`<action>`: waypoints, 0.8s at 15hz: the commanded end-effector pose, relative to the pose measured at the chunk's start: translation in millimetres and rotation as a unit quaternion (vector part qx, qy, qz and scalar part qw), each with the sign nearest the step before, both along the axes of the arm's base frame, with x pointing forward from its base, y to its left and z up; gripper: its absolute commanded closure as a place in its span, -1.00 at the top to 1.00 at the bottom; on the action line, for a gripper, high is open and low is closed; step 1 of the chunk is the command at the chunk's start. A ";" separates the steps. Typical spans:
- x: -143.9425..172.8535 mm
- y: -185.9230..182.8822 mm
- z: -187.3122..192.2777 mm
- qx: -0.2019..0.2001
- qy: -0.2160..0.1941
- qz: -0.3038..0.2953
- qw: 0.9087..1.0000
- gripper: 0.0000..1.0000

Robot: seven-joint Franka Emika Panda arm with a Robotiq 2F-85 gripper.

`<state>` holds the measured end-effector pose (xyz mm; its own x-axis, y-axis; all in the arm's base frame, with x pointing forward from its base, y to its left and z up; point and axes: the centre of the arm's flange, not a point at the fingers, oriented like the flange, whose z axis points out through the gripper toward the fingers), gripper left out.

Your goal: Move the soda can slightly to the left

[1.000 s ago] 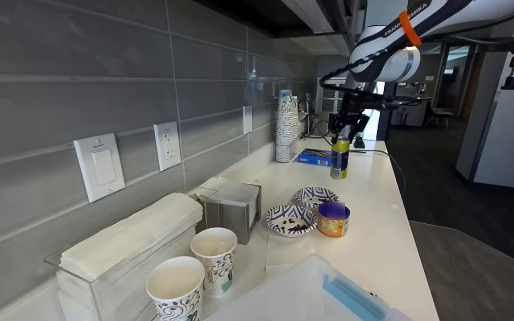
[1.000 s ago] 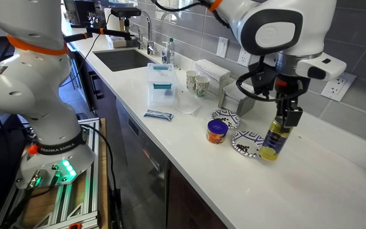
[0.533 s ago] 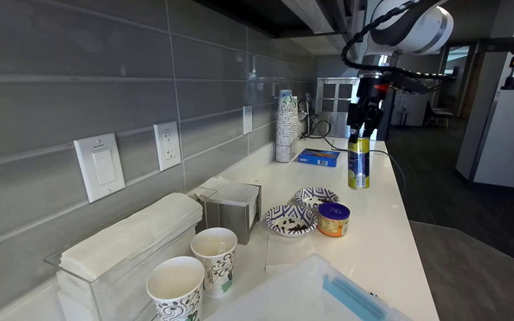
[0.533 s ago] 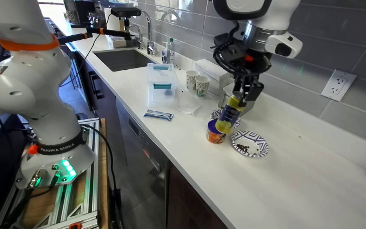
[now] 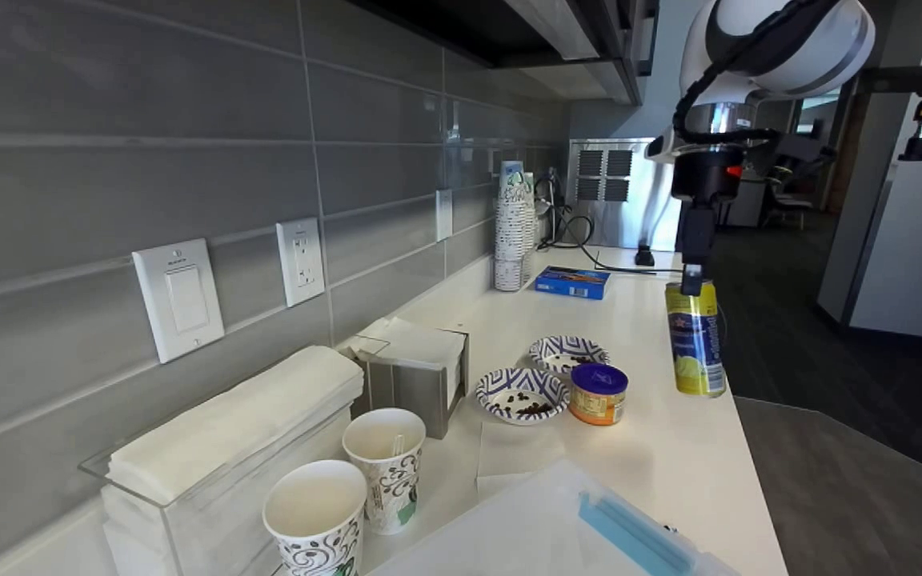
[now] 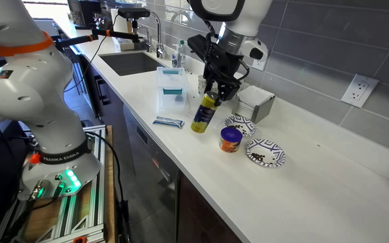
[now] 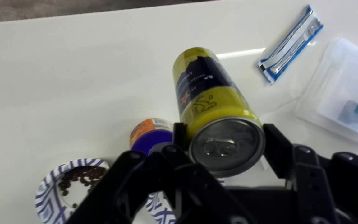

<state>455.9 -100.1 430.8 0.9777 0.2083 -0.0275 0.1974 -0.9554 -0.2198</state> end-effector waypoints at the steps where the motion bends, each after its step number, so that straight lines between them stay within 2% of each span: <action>1: -33.7 31.2 -8.3 0.007 -0.022 0.098 0.995 -0.24; 3: -41.1 43.9 -16.7 0.008 -0.040 0.147 0.988 -0.24; 7: -58.1 58.8 -38.2 0.006 -0.103 0.220 0.970 -0.24; 11: -65.3 64.6 -54.1 0.007 -0.155 0.237 0.959 -0.24; 12: -66.3 65.4 -58.5 0.008 -0.161 0.234 0.959 -0.24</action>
<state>405.7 -38.1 379.6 0.7628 0.6191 0.1869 0.6422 -0.7592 -0.1059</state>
